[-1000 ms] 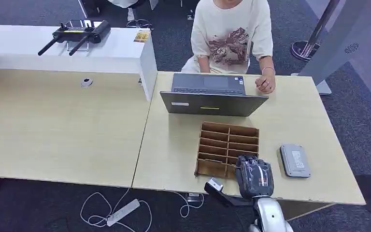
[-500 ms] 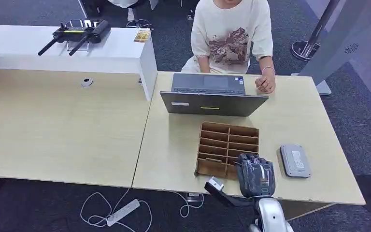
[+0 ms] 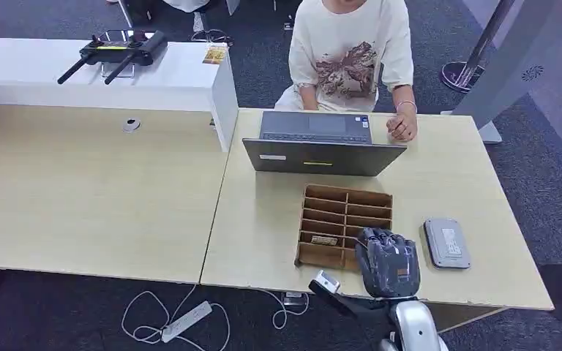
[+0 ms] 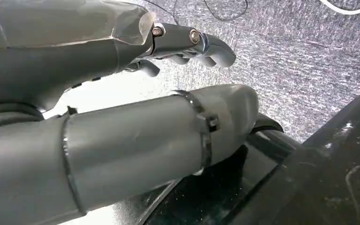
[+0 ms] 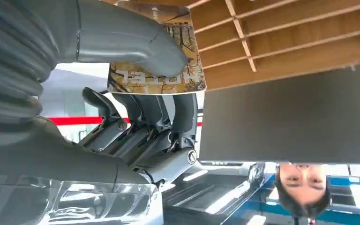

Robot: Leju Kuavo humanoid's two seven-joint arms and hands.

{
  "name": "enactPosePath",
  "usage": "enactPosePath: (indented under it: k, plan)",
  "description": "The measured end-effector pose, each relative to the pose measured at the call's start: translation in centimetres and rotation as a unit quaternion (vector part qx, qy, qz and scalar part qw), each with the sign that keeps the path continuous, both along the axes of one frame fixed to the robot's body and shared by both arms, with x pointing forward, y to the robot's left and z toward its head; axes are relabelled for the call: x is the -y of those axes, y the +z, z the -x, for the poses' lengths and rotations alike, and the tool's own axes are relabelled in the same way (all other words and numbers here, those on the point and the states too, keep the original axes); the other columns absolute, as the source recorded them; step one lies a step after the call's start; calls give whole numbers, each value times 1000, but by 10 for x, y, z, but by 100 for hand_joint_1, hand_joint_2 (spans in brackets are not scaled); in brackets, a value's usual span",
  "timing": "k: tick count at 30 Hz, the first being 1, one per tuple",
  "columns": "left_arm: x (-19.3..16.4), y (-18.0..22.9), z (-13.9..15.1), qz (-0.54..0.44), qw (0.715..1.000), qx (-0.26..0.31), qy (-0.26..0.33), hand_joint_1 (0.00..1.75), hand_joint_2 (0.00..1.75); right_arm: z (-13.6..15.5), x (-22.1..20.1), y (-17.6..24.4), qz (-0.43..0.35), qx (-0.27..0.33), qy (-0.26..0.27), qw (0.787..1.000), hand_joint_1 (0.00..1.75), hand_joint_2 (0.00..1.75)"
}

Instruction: Pass the card to the sensor for recognition and then transmit it.

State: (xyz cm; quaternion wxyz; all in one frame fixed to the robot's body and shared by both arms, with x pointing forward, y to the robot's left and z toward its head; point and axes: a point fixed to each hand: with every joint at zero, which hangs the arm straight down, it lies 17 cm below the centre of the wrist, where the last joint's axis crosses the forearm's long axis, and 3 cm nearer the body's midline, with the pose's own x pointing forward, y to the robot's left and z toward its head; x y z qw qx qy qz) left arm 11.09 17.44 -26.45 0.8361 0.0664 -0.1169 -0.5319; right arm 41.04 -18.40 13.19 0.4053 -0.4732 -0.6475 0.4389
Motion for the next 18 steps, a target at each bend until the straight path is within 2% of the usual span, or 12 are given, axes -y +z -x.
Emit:
enactPosePath:
  k: [11, 16, 18]
  plan:
    - [0, 0, 0, 0, 1000, 2, -1, 0, 0, 10, -5, 29, -30, 32, 22, 999, 166, 175]
    - [0, 0, 0, 1, 1000, 2, -1, 0, 0, 12, -6, 39, -33, 43, 26, 998, 171, 175]
    - [0, 0, 0, 1, 1000, 2, -2, 0, 0, 12, -6, 41, -34, 46, 27, 998, 168, 175]
